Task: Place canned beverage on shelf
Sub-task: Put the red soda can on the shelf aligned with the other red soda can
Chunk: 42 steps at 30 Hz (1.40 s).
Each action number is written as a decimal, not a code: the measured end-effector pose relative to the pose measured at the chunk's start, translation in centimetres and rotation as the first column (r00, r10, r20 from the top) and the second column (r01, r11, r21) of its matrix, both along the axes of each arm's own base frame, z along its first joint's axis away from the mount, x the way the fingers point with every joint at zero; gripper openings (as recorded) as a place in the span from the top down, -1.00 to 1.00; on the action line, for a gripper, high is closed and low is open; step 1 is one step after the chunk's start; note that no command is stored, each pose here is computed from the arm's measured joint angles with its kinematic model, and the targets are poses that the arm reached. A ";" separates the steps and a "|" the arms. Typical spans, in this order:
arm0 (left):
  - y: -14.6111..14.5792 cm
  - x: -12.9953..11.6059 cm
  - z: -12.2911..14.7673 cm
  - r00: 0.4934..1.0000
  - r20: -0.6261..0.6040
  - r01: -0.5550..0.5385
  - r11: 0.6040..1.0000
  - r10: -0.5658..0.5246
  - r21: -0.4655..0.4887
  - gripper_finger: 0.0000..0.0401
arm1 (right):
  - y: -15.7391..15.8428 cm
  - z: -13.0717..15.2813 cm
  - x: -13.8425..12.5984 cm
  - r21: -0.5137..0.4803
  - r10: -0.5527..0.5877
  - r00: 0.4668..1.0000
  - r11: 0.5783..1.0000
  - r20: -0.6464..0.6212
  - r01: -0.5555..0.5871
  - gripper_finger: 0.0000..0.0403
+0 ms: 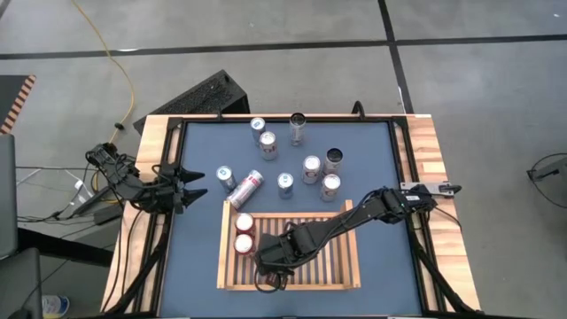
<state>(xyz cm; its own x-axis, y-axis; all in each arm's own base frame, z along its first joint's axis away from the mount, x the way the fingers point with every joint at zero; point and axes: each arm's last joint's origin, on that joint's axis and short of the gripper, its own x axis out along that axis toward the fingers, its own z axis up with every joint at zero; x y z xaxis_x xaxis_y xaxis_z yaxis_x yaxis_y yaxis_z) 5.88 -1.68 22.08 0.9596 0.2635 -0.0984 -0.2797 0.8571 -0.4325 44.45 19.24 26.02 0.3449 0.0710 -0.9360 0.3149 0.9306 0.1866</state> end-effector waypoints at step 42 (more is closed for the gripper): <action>0.0 0.0 0.0 1.000 -0.011 0.004 1.000 -0.004 0.029 -0.74 | -1.3 0.0 0.3 -0.008 0.114 0.993 0.993 -0.022 -0.114 -0.42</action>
